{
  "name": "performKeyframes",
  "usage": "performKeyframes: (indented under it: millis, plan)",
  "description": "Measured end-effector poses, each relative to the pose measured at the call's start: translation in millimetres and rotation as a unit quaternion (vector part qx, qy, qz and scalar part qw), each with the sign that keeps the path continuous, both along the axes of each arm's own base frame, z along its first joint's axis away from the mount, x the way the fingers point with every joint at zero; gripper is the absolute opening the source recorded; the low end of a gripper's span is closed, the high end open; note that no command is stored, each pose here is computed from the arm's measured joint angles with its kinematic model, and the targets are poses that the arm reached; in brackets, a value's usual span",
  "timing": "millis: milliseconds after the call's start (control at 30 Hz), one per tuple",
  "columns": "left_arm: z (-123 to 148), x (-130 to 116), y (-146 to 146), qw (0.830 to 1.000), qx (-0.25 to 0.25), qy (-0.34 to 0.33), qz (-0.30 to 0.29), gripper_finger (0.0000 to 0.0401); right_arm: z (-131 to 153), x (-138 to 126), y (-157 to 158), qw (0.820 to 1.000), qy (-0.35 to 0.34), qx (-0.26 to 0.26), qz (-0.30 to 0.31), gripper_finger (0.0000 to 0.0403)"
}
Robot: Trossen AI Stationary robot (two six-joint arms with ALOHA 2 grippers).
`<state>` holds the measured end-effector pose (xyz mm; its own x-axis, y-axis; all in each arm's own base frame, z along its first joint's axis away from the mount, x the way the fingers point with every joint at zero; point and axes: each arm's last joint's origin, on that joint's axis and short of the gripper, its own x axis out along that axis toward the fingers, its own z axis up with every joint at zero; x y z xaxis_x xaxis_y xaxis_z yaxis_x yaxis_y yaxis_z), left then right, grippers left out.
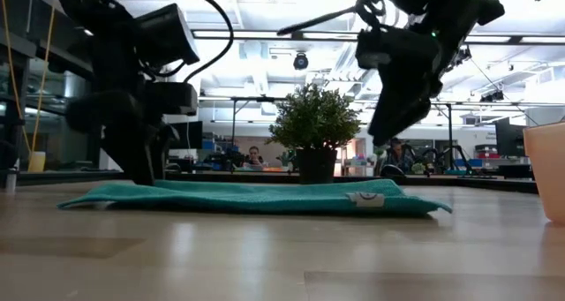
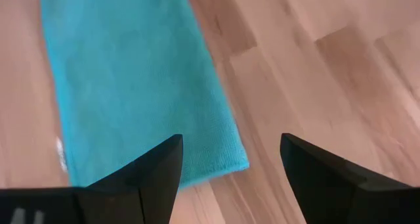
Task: Fold microfiber towels
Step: Fold the blue microfiber towel
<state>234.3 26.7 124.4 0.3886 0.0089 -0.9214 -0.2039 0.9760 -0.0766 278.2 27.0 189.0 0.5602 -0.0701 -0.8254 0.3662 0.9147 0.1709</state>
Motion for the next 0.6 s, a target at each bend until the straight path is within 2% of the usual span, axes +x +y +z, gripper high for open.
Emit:
performKeyframes:
  millis: [233,433,600]
  plan:
    - [-0.2,0.2,0.5,1.0,0.007,0.0,-0.002,0.0081,-21.6,8.7,-1.3,0.998,0.035,-0.018,0.048,0.0248]
    - [-0.2,0.5,0.0,1.0,0.0,-0.003,-0.003,0.0011,-44.5,16.4,-6.5,0.996,0.066,0.012,0.064,0.0247]
    - [-0.5,0.3,-0.2,1.0,-0.012,-0.001,0.022,0.0017,-57.4,19.4,-5.2,0.994,0.084,0.026,0.059,0.0213]
